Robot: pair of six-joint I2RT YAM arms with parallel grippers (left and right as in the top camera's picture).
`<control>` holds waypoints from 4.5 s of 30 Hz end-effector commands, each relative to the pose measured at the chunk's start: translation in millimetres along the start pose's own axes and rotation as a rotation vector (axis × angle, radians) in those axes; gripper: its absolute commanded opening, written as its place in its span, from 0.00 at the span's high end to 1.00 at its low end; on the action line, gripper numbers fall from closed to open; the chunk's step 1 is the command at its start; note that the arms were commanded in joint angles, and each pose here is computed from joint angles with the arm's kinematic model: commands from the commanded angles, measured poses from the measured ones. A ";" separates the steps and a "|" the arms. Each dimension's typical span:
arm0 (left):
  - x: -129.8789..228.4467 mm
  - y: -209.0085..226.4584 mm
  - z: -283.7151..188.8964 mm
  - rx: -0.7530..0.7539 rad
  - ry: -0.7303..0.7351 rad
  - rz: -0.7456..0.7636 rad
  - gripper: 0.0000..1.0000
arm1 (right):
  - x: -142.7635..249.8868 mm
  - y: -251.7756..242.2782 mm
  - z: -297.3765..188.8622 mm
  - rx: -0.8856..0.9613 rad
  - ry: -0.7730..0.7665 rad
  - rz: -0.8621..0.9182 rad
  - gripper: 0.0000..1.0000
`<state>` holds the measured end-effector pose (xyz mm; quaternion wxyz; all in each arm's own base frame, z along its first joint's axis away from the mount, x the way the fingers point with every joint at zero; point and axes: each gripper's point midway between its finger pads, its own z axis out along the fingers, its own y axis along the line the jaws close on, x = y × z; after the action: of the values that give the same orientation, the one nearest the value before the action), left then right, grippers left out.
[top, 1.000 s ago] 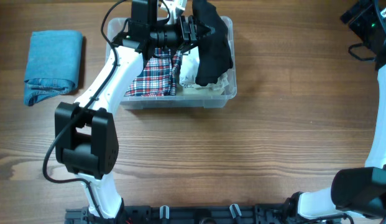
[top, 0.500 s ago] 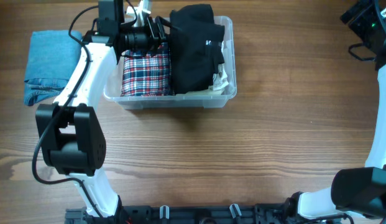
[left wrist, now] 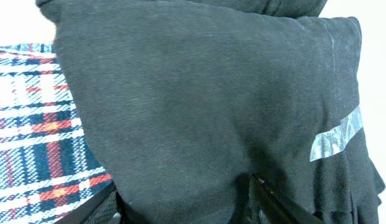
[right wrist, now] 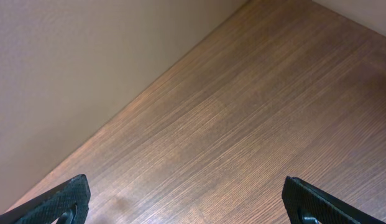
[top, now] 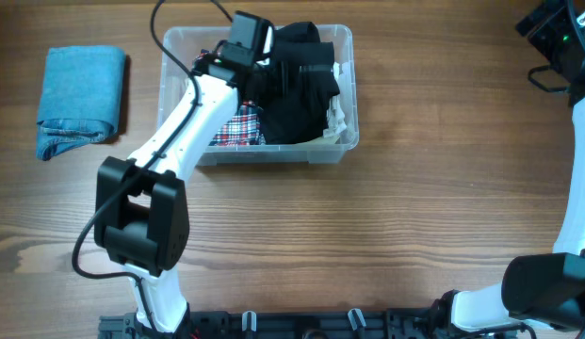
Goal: Pack container
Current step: 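Press the black garment flat in the box with the left gripper, then move the left gripper to the folded blue denim cloth and grasp it, then lift the blue cloth and lower it into the box's left side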
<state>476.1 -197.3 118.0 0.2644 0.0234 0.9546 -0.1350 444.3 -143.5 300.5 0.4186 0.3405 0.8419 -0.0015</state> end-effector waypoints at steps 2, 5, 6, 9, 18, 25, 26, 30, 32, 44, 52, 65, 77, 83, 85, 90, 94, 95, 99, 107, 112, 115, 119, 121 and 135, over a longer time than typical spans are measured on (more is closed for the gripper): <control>-5.8 -19.8 -10.7 -0.007 -0.046 0.076 0.40 | 1.3 0.3 2.2 0.003 0.004 0.005 0.00; -10.4 -13.1 -15.3 -0.044 -0.063 0.087 0.39 | 1.3 0.3 2.2 0.003 0.004 0.004 0.00; -13.2 -13.5 -20.9 -0.048 -0.071 0.100 0.38 | 1.2 0.3 2.2 0.003 0.004 0.005 0.00; -32.9 -13.8 -56.2 -0.078 -0.155 0.111 0.35 | 1.3 0.3 2.2 0.003 0.004 0.005 0.00; -65.2 -41.8 -95.1 -0.010 -0.321 0.160 0.29 | 1.3 0.3 2.2 0.003 0.004 0.005 0.00; -58.3 -39.8 -20.1 -0.019 -0.278 0.165 0.51 | 1.2 0.4 2.2 0.003 0.004 0.004 0.00; -50.6 -36.8 -4.8 -0.025 -0.247 0.167 0.51 | 1.2 0.4 2.2 0.003 0.004 0.005 0.00; -11.8 -31.9 52.4 -0.039 -0.120 0.185 0.50 | 1.3 0.3 2.2 0.003 0.004 0.005 0.00; 3.0 -35.1 68.2 -0.034 -0.079 0.196 0.49 | 1.3 0.3 2.2 0.003 0.004 0.005 0.00; -42.2 -73.3 -51.1 0.043 -0.251 0.213 0.28 | 1.3 0.3 2.2 0.003 0.004 0.005 0.00; -62.9 -53.8 -172.3 0.003 -0.399 0.177 0.00 | 1.3 0.3 2.2 0.003 0.004 0.005 0.00; -55.5 97.3 -233.4 -0.261 -0.354 -0.062 0.00 | 1.3 0.3 2.2 0.003 0.004 0.004 0.00; -32.2 221.5 -266.1 -0.549 -0.312 -0.286 0.00 | 1.2 0.3 2.2 0.003 0.004 0.005 0.00; -42.9 273.8 -233.9 -0.711 -0.296 -0.327 0.00 | 1.3 0.3 2.2 0.003 0.004 0.005 0.00; -44.4 291.8 -206.3 -0.759 -0.264 -0.330 0.00 | 1.2 0.4 2.2 0.003 0.004 0.004 0.00; -31.8 348.2 -140.4 -0.981 -0.153 -0.281 0.00 | 1.3 0.3 2.2 0.003 0.004 0.005 0.00; -17.9 366.7 -92.7 -1.002 -0.068 -0.222 0.00 | 1.2 0.3 2.2 0.003 0.004 0.004 0.00; -15.9 369.4 -84.9 -1.002 -0.055 -0.207 0.00 | 1.3 0.3 2.2 0.003 0.004 0.004 0.00; 0.2 380.6 -52.4 -1.013 0.044 -0.111 0.00 | 1.2 0.3 2.2 0.003 0.004 0.004 0.00; 10.6 372.9 -13.2 -0.908 0.152 0.066 0.01 | 1.3 0.3 2.2 0.003 0.004 0.004 0.00; 30.7 386.1 2.1 -0.958 0.220 0.079 0.01 | 1.2 0.3 2.2 0.003 0.004 0.005 0.00; 37.2 397.2 0.7 -1.005 0.238 0.072 0.00 | 1.2 0.3 2.2 0.003 0.004 0.005 0.00; 42.0 409.3 -3.9 -1.019 0.242 0.042 0.12 | 1.3 0.3 2.2 0.003 0.004 0.005 0.00; 44.1 415.3 -7.5 -1.030 0.244 0.027 0.19 | 1.3 0.3 2.2 0.003 0.004 0.005 0.00; 36.0 425.8 -41.8 -1.187 0.177 -0.073 0.91 | 1.3 0.3 2.2 0.003 0.004 0.004 0.00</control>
<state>486.7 206.1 27.5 0.1582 -0.1205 0.8990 0.3902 444.3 -143.5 300.5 0.4186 0.3405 0.8419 -0.0015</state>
